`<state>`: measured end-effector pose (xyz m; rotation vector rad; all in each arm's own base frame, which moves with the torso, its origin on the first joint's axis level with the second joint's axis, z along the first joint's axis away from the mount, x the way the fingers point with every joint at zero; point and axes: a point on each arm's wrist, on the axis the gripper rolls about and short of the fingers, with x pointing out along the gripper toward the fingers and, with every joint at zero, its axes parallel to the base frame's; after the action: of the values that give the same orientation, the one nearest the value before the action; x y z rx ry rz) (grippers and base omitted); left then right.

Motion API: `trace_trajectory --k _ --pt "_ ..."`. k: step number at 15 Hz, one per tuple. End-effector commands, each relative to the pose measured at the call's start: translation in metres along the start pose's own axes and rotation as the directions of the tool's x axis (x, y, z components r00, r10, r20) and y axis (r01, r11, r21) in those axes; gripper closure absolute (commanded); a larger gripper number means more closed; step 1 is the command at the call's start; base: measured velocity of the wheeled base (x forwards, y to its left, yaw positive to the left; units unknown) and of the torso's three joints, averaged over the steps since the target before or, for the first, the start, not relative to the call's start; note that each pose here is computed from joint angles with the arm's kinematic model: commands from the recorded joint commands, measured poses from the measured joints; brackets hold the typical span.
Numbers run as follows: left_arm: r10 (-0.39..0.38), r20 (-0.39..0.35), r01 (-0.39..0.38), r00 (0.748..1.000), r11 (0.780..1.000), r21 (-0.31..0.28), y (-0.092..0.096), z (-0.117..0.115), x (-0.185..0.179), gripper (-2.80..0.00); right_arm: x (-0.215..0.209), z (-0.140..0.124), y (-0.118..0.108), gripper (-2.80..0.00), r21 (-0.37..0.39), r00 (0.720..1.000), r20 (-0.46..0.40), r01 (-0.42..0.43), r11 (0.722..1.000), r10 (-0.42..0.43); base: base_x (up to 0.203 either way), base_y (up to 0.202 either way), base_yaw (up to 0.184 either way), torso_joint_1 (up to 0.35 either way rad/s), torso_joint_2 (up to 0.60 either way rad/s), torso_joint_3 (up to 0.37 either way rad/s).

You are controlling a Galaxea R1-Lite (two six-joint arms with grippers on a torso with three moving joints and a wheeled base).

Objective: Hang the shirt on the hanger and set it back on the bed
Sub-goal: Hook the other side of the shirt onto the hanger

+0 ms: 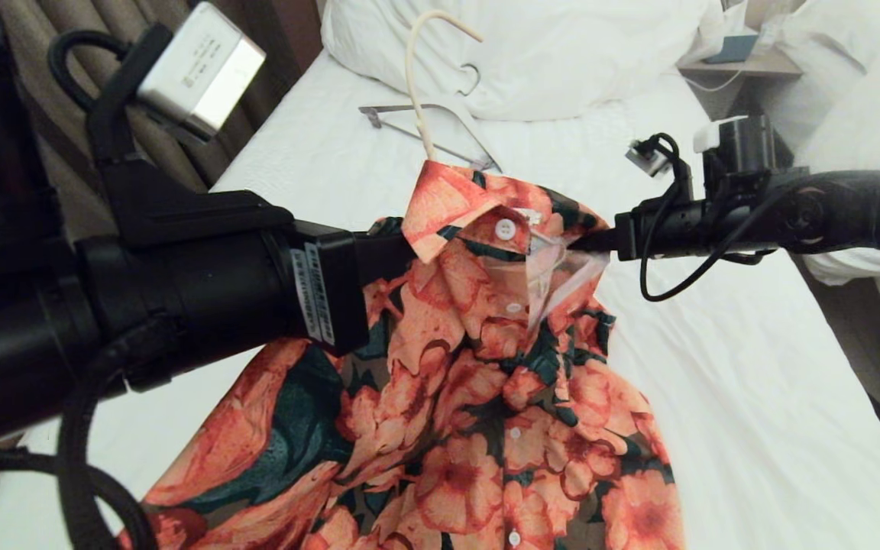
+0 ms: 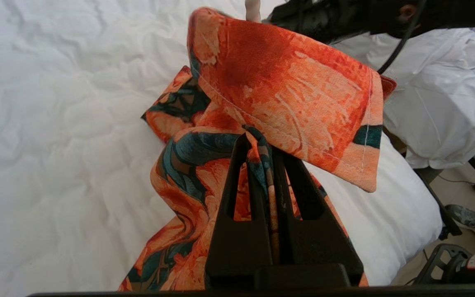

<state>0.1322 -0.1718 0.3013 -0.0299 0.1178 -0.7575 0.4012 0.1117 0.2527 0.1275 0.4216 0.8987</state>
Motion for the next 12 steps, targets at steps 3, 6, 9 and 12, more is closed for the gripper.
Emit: trace_trajectory --k 3,6,9,12 --pt "0.002 -0.008 -0.002 1.000 1.000 0.000 0.000 -0.003 0.003 0.00 -0.021 0.018 0.025 0.00 -0.031 0.999 0.042 -0.023 0.999 0.024 0.000 0.000 0.000 0.000 0.00 0.000" --pt "0.023 -0.016 -0.023 1.000 1.000 0.001 0.001 -0.005 0.007 0.00 -0.039 0.032 0.053 0.00 -0.020 0.996 0.077 -0.051 0.999 0.052 0.000 0.000 0.000 0.000 0.00 0.000" --pt "0.016 0.070 -0.015 0.997 1.000 -0.015 0.001 -0.003 0.008 0.00 -0.050 0.039 0.078 0.00 -0.036 0.992 0.089 -0.086 0.996 0.089 0.000 0.000 0.000 0.000 0.00 0.000" --pt "0.005 0.165 0.000 0.986 1.000 -0.032 0.001 -0.003 0.011 0.00 -0.051 0.045 0.100 0.00 -0.059 0.985 0.103 -0.135 0.989 0.140 0.000 0.000 0.000 0.000 0.00 0.000"
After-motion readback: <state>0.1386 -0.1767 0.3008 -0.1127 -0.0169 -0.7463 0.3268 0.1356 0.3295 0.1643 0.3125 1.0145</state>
